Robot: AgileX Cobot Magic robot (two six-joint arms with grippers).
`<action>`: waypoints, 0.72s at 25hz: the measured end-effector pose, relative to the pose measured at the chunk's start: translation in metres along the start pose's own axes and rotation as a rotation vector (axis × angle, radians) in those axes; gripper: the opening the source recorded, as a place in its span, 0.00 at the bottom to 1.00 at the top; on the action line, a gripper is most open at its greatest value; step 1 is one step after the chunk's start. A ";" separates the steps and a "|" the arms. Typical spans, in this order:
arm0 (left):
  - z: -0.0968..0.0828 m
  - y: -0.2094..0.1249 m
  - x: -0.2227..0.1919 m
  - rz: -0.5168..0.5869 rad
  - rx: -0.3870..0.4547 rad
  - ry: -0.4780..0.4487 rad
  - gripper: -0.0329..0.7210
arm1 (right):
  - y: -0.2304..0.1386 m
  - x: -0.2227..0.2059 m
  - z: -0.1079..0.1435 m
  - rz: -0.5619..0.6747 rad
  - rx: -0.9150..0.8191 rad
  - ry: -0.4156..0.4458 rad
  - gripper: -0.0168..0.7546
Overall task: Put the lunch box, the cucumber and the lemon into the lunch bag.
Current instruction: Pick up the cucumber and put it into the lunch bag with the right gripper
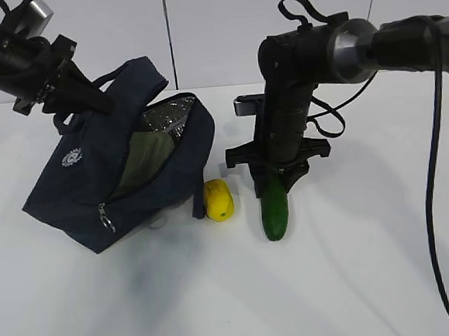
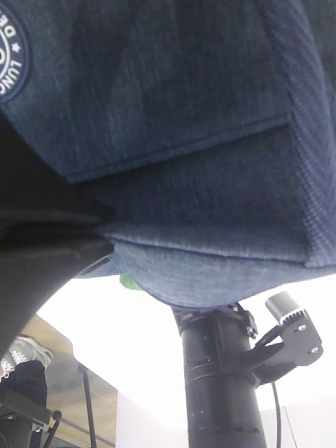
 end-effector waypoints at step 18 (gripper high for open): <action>0.004 -0.002 0.000 0.010 -0.011 0.022 0.03 | 0.001 0.046 0.038 0.051 0.053 0.149 0.45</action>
Point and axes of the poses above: a point on each arm's last joint axis where the gripper is mounted, x pointing back along that axis away from the gripper, z along the wrist's bending axis when the last joint is at zero, y = z × x, the point moved 10 cm from there along -x, pointing out along that axis toward the gripper, and after that the axes turned 14 degrees about -x, right-handed, at the moved point
